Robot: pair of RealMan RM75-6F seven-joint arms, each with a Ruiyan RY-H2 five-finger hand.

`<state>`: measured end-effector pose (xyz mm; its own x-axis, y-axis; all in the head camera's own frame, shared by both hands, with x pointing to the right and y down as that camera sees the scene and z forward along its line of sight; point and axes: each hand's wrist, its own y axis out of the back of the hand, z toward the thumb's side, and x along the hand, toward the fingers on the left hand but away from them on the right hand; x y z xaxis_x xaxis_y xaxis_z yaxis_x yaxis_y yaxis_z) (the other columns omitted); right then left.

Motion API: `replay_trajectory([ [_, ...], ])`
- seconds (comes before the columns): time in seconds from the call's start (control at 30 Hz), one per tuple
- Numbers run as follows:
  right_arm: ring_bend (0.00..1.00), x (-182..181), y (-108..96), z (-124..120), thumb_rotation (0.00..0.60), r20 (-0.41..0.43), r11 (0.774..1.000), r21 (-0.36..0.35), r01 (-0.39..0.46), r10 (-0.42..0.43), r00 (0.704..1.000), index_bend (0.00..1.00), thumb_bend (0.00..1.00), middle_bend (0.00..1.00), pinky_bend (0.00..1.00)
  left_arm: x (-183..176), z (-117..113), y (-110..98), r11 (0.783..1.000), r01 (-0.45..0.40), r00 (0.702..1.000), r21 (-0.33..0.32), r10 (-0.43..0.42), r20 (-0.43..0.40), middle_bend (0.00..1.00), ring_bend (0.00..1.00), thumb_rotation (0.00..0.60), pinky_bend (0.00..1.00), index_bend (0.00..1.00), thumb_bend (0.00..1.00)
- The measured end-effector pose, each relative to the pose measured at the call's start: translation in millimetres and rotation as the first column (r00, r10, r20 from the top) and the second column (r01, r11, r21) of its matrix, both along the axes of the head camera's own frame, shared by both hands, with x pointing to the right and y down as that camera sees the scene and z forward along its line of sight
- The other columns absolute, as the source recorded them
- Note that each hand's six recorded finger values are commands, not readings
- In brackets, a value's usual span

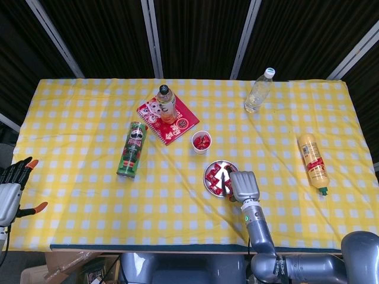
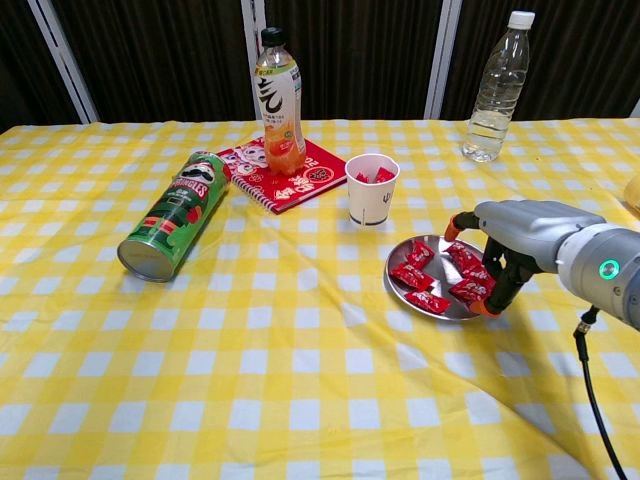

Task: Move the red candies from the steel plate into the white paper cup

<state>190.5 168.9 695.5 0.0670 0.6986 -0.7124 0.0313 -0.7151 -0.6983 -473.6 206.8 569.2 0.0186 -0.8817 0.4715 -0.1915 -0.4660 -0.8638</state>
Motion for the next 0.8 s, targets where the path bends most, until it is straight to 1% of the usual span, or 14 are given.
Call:
replay_trajectory([
  [0.07, 0.91, 2.5, -1.3, 1.6, 0.600, -0.007, 1.000, -0.001, -0.011, 0.011, 1.000, 0.21, 0.30, 0.82, 0.92, 0.1, 0.2, 0.1, 1.000, 0.000, 1.000, -0.002, 0.000, -0.001, 0.00, 0.00, 0.600, 0.00, 0.00, 0.03],
  [0.17, 0.91, 7.0, -2.8, 4.8, 0.600, -0.015, 1.000, -0.007, -0.030, 0.030, 0.999, 0.26, 0.30, 0.82, 0.92, 0.2, 0.3, -0.1, 1.000, 0.001, 1.000, -0.005, -0.001, -0.003, 0.00, 0.00, 0.600, 0.00, 0.00, 0.03],
  [0.27, 0.91, 10.1, -3.2, 7.6, 0.600, -0.021, 0.999, -0.013, -0.040, 0.040, 0.999, 0.29, 0.30, 0.82, 0.92, 0.7, 0.5, -0.3, 1.000, 0.003, 1.000, -0.007, -0.003, -0.005, 0.00, 0.00, 0.600, 0.00, 0.00, 0.03],
  [0.43, 0.91, 9.2, -2.2, 10.3, 0.600, 0.000, 0.998, -0.023, -0.060, 0.060, 0.998, 0.29, 0.30, 0.82, 0.92, 1.9, 0.7, -1.0, 1.000, 0.007, 1.000, -0.012, -0.007, -0.007, 0.00, 0.00, 0.600, 0.00, 0.00, 0.03],
  [0.63, 0.91, -1.5, -2.3, 7.5, 0.600, 0.042, 0.998, -0.003, -0.059, 0.059, 0.997, 0.29, 0.30, 0.82, 0.92, 1.6, 0.6, -0.9, 1.000, 0.009, 1.000, -0.015, -0.009, -0.007, 0.00, 0.00, 0.600, 0.00, 0.00, 0.03],
  [0.8, 0.91, -5.9, -3.4, 7.5, 0.600, 0.060, 0.997, 0.011, -0.076, 0.075, 0.995, 0.29, 0.30, 0.82, 0.92, 1.9, 0.7, -1.0, 1.000, 0.011, 1.000, -0.017, -0.011, -0.008, 0.00, 0.00, 0.600, 0.00, 0.00, 0.03],
])
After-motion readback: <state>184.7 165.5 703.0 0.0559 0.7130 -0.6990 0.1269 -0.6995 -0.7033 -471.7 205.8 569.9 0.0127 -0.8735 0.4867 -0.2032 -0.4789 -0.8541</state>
